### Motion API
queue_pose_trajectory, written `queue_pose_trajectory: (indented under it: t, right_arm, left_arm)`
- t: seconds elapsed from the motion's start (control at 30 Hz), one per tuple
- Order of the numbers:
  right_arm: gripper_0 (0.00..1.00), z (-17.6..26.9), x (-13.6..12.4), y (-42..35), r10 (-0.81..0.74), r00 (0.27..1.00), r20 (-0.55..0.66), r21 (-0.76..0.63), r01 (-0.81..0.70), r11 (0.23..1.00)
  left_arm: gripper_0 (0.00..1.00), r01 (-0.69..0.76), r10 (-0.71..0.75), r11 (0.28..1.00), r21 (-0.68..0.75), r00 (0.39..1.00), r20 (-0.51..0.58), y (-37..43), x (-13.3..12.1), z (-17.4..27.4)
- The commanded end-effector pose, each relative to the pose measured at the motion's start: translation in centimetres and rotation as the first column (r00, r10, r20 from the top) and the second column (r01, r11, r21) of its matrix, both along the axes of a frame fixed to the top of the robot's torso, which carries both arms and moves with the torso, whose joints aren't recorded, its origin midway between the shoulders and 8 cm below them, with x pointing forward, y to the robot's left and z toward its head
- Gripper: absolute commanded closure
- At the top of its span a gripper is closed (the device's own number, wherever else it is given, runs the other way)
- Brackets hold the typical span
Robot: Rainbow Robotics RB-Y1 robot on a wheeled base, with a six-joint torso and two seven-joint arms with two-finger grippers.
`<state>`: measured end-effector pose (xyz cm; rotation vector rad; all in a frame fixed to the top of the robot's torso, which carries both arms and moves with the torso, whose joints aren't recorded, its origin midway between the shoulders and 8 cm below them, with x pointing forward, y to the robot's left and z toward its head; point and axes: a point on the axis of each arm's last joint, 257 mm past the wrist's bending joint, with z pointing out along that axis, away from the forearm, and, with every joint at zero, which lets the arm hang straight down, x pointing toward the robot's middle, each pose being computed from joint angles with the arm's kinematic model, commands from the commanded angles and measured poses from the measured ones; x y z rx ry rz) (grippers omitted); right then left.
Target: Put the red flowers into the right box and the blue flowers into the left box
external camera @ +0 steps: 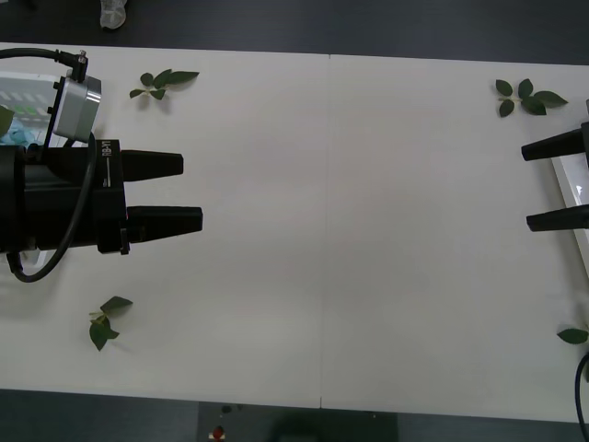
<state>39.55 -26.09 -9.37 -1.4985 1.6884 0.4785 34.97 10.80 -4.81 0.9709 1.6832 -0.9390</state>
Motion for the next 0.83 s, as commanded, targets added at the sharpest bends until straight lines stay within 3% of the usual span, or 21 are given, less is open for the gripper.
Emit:
queue_pose_trajectory:
  t: [0.03, 0.83]
  right_arm:
    - [0.02, 1.58, 0.16, -0.44, 0.015, 0.998, 0.06, -0.026, -0.013, 1.0]
    - [0.02, 1.24, -0.24, -1.14, 0.022, 0.999, 0.043, -0.069, -0.019, 0.997]
  left_arm:
    - [0.0, 0.041, -0.041, 0.999, 0.006, 0.997, 0.065, -1.08, -0.77, 0.83]
    - [0.0, 0.041, -0.041, 0.999, 0.006, 0.997, 0.065, -1.08, -0.77, 0.83]
